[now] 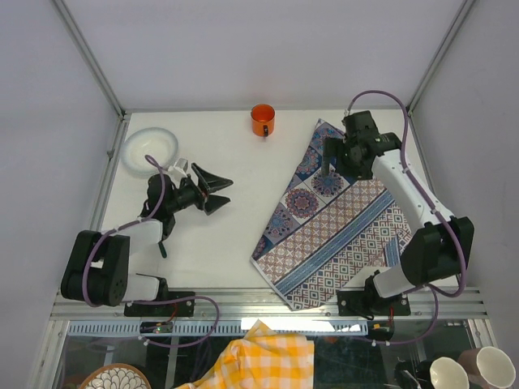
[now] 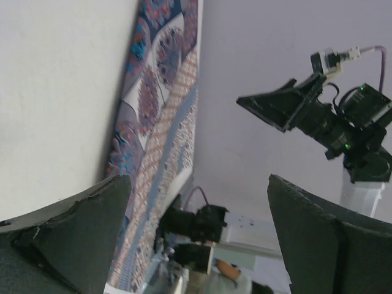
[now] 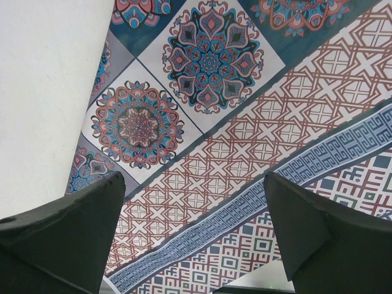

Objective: Set the dinner table for one person
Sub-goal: Place the napkin at the center of the board.

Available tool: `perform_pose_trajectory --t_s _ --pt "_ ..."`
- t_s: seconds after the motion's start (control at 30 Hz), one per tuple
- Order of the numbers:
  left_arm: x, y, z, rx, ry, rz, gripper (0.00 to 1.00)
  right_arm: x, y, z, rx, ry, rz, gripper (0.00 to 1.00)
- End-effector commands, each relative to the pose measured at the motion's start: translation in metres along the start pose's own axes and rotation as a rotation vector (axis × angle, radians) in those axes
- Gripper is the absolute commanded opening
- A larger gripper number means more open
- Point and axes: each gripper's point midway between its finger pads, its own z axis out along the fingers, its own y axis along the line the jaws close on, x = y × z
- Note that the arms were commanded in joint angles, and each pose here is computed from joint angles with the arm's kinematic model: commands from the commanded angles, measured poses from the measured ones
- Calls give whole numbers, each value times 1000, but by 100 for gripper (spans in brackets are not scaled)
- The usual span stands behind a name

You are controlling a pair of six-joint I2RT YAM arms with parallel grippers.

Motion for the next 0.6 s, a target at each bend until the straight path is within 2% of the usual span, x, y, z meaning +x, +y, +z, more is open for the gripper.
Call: perform_pose_trajectory --t_s 0.0,0.23,0.27,0.3,0.33,0.37,0.4,0.43,0.5,0.57 --pt "25 -65 -9 253 90 22 99 -23 4 -19 -25 -120 -12 100" --pt "36 -92 -20 329 92 -30 98 -22 8 -16 -41 -120 1 100" --pt "37 -92 -22 332 97 -54 89 -23 10 -16 -48 -122 2 100" --pt "39 -93 -24 350 96 -93 67 -24 11 -17 -54 -125 3 100" --pt "40 -95 -29 383 89 -143 54 -24 12 -18 -59 -127 2 100" --pt "41 -99 -33 424 85 -176 53 -25 15 -19 -66 -131 1 100" --pt "45 -105 -35 464 107 -185 69 -25 16 -19 -71 -132 0 100" --pt "51 -110 -34 490 149 -177 94 -26 18 -20 -74 -134 -2 99" --pt "70 -119 -30 507 247 -168 99 -27 20 -21 -74 -137 -8 99" --pt "77 -111 -19 460 230 -194 99 -26 19 -22 -66 -138 -10 99"
